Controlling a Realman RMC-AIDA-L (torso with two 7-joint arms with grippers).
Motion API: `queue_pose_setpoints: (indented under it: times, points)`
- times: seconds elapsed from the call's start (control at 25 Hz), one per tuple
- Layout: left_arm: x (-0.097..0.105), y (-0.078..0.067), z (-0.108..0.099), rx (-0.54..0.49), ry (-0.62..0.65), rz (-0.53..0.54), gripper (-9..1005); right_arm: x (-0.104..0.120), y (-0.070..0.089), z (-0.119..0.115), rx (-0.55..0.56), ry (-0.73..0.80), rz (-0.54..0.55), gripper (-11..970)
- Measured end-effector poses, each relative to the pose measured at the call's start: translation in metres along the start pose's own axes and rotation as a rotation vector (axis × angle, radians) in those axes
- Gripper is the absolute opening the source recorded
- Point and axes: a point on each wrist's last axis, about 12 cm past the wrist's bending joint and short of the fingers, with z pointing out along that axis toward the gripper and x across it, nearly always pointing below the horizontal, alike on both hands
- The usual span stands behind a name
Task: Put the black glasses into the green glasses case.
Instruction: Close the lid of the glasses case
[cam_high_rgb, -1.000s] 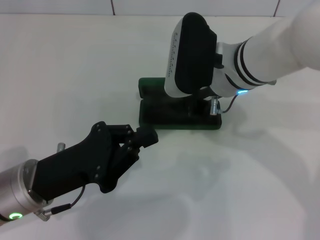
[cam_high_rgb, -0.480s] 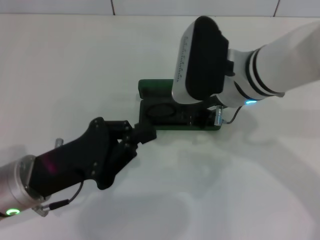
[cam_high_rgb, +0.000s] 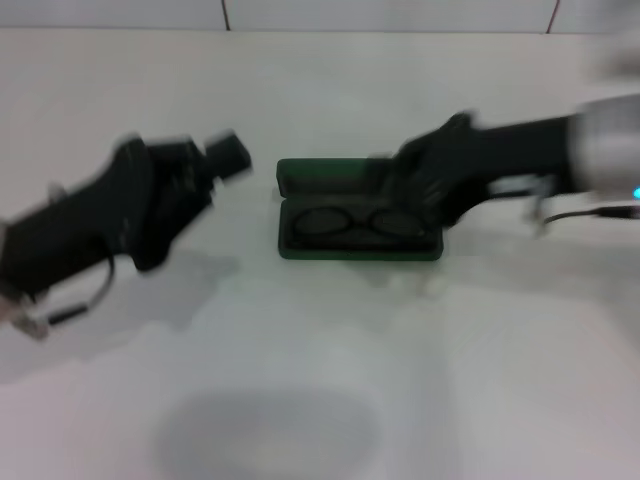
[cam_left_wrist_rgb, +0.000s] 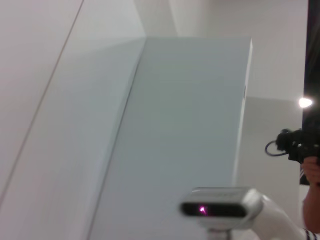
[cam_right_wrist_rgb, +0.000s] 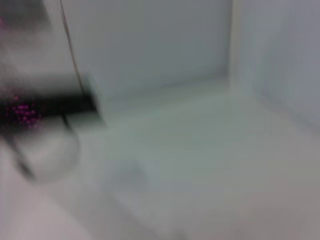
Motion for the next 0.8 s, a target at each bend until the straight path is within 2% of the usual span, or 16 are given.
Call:
queue_pose_setpoints:
  times: [0.12, 0.16, 0.24, 0.28, 0.32, 0.44, 0.64, 0.8]
  points:
    - [-0.017, 0.016, 0.003, 0.004, 0.014, 0.038, 28, 0.013, -0.005, -0.045, -0.06, -0.239, 0.054, 113]
    - [-0.026, 0.026, 0.009, 0.014, 0.037, 0.034, 28, 0.023, -0.005, -0.064, -0.068, -0.313, 0.065, 113]
    - [-0.039, 0.043, 0.021, 0.037, 0.088, 0.007, 30, 0.044, -0.005, -0.093, -0.039, -0.398, 0.082, 113]
    - [-0.05, 0.061, 0.042, 0.074, 0.18, -0.021, 37, 0.057, -0.004, -0.108, -0.02, -0.432, 0.09, 113]
    - [-0.05, 0.061, 0.042, 0.074, 0.18, -0.021, 45, 0.072, -0.003, -0.124, 0.009, -0.463, 0.103, 113]
    - [-0.058, 0.083, 0.07, 0.064, 0.293, -0.027, 67, 0.114, -0.001, -0.158, 0.066, -0.556, 0.186, 114]
    - [-0.058, 0.112, 0.114, -0.005, 0.515, -0.041, 92, 0.166, 0.009, -0.185, 0.18, -0.68, 0.299, 114]
    - [-0.038, 0.124, 0.141, -0.065, 0.734, -0.012, 112, 0.189, 0.015, -0.187, 0.239, -0.7, 0.365, 114]
